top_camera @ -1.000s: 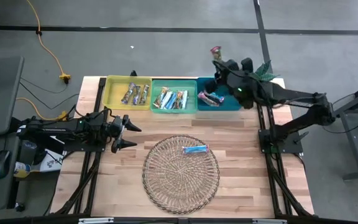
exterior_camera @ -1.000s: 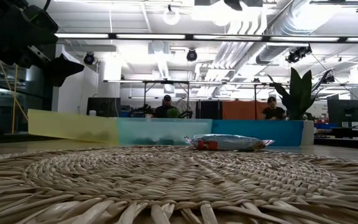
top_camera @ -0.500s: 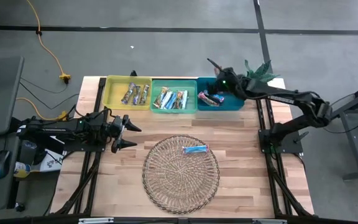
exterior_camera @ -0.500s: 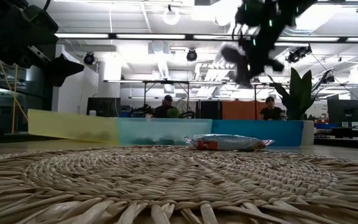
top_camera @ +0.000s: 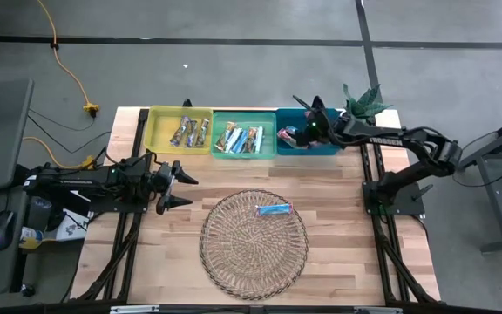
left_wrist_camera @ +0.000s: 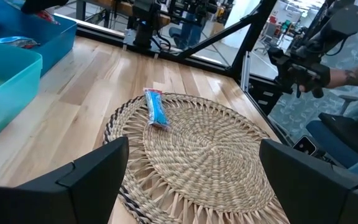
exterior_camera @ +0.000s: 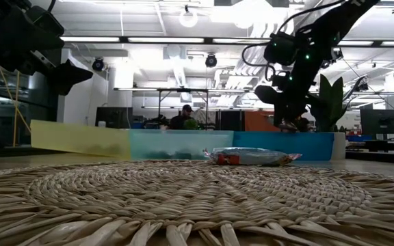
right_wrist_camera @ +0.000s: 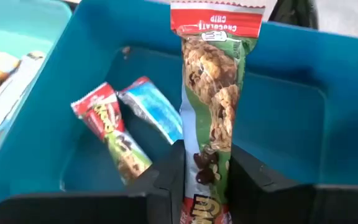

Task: Pick and place Granola Bars by type
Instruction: Put the red granola bar into the blue bin

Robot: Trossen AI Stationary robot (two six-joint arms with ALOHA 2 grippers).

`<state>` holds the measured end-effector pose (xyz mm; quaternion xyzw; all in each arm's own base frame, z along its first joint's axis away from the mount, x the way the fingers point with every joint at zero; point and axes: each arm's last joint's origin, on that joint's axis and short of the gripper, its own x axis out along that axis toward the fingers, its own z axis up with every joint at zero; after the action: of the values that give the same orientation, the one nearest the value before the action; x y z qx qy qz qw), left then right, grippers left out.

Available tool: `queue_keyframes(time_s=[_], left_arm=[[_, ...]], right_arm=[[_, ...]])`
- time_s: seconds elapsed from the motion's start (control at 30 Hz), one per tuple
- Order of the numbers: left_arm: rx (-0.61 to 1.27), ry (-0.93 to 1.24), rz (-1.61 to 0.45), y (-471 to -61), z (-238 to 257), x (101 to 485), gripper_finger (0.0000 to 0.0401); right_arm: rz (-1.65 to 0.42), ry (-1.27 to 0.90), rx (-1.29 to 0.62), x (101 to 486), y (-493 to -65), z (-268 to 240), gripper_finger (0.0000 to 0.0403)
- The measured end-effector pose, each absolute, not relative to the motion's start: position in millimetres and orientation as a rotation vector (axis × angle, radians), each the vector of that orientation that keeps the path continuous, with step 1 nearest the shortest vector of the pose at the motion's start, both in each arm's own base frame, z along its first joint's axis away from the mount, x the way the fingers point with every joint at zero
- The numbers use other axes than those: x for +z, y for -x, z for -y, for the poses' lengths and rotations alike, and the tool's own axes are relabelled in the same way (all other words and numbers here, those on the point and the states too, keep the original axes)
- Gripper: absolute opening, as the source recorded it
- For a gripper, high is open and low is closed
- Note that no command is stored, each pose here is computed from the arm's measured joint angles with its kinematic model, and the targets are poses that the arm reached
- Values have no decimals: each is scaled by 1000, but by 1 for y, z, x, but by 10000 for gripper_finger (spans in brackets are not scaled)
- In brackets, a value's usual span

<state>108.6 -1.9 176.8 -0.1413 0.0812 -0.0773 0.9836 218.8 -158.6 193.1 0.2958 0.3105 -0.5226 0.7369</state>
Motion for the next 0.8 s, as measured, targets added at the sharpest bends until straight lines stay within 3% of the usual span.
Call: queue_keyframes(time_s=[0.23, 0.53, 0.8], left_arm=[[-155, 284, -164, -109, 2, 177, 358], [-156, 284, -165, -109, 2, 177, 358], [-156, 285, -165, -109, 2, 177, 358]], right_arm=[[-675, -662, -1148, 193, -216, 163, 82], [-685, -656, -1127, 193, -217, 163, 119], [-523, -567, -820, 212, -240, 164, 134]])
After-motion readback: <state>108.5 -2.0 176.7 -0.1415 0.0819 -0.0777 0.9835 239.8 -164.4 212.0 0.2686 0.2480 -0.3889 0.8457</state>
